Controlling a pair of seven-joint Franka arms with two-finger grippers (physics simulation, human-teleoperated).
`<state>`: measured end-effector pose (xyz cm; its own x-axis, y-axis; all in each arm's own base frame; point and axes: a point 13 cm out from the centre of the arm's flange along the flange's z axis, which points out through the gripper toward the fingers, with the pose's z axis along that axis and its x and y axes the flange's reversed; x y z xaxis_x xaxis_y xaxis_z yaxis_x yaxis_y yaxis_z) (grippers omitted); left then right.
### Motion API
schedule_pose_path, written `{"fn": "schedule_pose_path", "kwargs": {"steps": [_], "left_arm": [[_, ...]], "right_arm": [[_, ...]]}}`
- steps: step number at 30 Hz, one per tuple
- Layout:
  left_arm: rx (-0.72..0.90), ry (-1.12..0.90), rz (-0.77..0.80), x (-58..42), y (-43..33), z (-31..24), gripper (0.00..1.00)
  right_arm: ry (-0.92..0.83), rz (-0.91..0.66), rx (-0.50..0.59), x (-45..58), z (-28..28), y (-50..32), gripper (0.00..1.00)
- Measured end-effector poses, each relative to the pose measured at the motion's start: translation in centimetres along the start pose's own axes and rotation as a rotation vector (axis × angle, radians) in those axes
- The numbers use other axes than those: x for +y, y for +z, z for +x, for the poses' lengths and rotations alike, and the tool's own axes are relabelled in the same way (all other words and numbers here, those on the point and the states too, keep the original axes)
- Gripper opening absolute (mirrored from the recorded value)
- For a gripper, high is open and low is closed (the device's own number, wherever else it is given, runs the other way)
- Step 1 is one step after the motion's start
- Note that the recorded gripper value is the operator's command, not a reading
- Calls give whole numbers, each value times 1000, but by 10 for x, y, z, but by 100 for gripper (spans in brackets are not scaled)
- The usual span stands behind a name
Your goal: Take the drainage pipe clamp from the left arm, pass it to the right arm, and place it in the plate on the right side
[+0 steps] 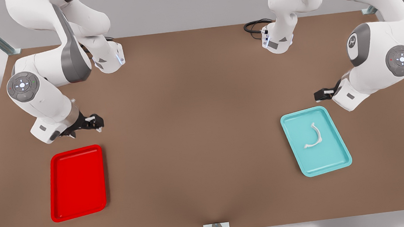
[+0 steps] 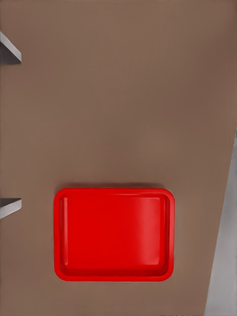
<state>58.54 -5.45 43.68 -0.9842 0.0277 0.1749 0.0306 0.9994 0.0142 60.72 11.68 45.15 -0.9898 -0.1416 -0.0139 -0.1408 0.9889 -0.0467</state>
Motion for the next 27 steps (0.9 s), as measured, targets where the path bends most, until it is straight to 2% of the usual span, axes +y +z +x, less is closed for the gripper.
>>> {"fn": "schedule_pose_path", "kwargs": {"steps": [3, 5, 8, 13, 20, 23, 25, 26, 27], "left_arm": [[20, -2, -4, 13, 35, -24, 100], [87, -49, 2, 41, 107, -37, 100], [132, -130, 23, 77, 224, -27, 100], [-34, -205, 33, 100, 317, -21, 100], [-282, -240, 24, 115, 340, -57, 100], [-321, -245, 22, 116, 354, -65, 94], [-332, -249, 22, 116, 363, -64, 81], [-339, -250, 22, 116, 364, -65, 71], [-346, -252, 22, 116, 365, -65, 67]], "right_arm": [[11, -2, -27, 0, -6, -2, 100], [17, -3, -39, 1, -9, -4, 100], [25, -5, -50, 1, -12, -5, 100], [35, -6, -60, 1, -14, -6, 100], [45, -7, -66, 1, -16, -6, 100], [49, -7, -68, 1, -16, -7, 100], [51, -7, -69, 1, -16, -7, 100], [52, -7, -70, 1, -16, -7, 100], [52, -7, -70, 1, -16, -7, 100]]}}
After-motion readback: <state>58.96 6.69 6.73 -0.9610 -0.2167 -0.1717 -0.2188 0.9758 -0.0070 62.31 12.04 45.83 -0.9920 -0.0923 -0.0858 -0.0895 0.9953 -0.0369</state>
